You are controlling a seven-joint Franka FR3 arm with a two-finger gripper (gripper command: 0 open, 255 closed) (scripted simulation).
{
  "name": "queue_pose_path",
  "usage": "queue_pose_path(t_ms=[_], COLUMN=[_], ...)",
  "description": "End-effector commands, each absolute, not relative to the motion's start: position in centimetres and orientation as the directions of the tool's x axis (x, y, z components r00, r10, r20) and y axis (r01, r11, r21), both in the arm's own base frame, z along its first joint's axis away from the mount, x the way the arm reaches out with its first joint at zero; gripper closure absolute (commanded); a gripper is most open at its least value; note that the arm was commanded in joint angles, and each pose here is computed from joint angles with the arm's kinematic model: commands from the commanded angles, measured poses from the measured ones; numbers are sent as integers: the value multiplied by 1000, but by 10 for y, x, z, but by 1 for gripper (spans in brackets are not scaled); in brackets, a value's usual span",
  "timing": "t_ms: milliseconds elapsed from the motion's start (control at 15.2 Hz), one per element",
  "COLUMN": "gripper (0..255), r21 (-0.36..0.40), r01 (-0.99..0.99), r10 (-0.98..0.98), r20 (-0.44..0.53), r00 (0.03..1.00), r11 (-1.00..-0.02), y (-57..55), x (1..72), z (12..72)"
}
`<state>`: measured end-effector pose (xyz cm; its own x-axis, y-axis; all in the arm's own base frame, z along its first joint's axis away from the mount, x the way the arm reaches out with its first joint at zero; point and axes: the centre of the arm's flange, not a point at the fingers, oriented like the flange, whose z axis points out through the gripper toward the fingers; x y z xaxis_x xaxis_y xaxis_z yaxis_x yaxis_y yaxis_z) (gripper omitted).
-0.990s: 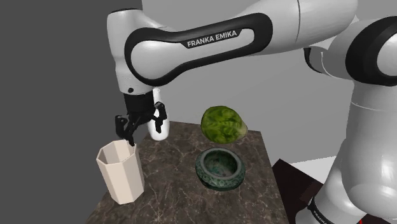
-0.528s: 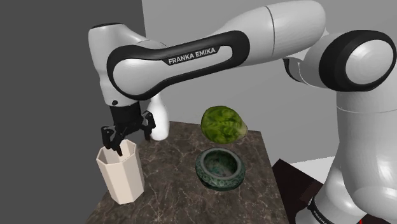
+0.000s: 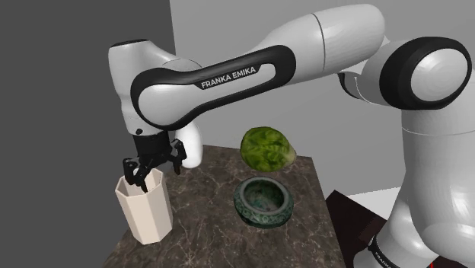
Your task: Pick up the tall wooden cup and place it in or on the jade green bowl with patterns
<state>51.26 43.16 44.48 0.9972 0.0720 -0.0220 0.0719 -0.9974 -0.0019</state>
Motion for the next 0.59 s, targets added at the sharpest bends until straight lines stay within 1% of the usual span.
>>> queue_pose_path(t_ms=[0, 132, 198, 528], gripper=[0, 0, 255, 255], r21=[-2, -2, -2, -2], r01=[72, 72, 72, 72], r10=[72, 72, 72, 72], r20=[-22, -22, -22, -22], r00=[997, 997, 997, 997], r11=[-997, -997, -997, -997], y=[432, 432, 432, 432], x=[513, 513, 513, 513], z=[445, 445, 445, 445])
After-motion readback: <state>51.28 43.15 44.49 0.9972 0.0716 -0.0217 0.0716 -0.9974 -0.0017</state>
